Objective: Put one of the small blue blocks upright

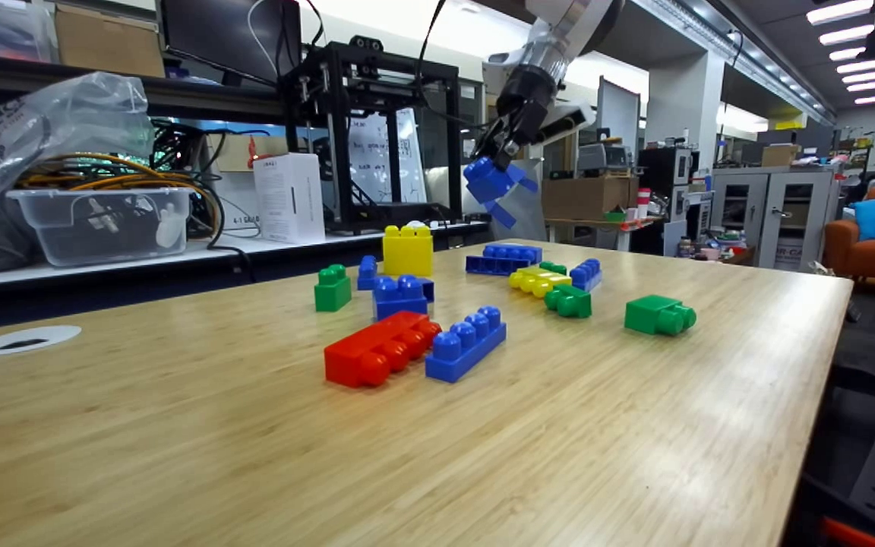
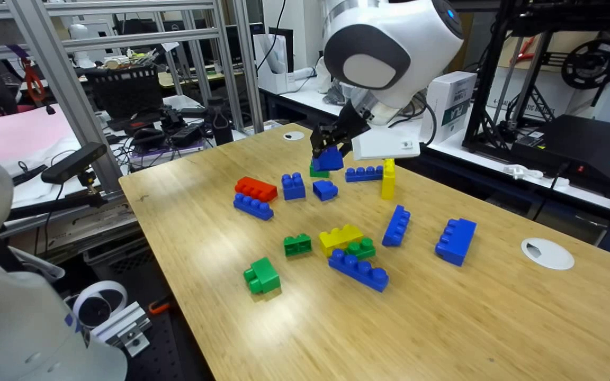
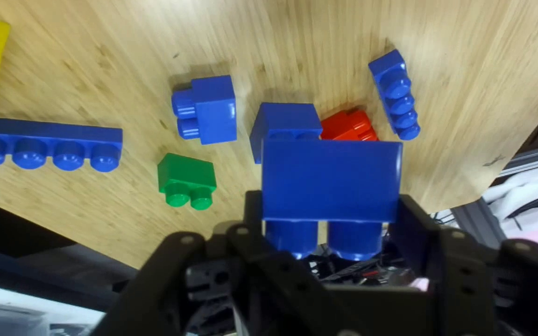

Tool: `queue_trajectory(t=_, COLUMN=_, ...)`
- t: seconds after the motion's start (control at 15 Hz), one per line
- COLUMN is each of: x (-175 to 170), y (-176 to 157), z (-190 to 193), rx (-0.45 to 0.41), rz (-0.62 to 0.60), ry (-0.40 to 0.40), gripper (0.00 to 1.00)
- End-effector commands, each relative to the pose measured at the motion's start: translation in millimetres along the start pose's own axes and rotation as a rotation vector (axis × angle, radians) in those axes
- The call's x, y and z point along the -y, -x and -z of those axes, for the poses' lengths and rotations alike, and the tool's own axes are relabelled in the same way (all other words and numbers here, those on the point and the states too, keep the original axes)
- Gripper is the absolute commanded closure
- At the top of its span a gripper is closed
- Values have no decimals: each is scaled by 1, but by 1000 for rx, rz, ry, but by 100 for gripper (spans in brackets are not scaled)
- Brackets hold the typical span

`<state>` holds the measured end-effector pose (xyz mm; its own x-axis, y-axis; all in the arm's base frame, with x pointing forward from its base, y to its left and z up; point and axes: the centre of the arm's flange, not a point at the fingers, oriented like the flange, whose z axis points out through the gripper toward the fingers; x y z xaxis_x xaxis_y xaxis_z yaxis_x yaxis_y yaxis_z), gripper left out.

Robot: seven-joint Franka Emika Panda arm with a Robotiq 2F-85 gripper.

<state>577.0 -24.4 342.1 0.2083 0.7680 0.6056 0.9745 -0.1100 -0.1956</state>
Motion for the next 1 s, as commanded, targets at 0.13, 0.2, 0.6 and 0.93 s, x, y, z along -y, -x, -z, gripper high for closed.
queue_trajectory(t=0.13, x=-28, y=9, z=-26, rx=-99, rz=189, ry=-163, gripper=56)
queue_trajectory(t=0.2, x=-31, y=9, z=-29, rx=-107, rz=208, ry=-180, gripper=56)
queue_trajectory(t=0.6, x=-52, y=25, z=-62, rx=-135, rz=262, ry=-209, gripper=56)
queue_trajectory(t=0.93, x=-68, y=49, z=-87, rx=-140, rz=255, ry=-225, gripper=56)
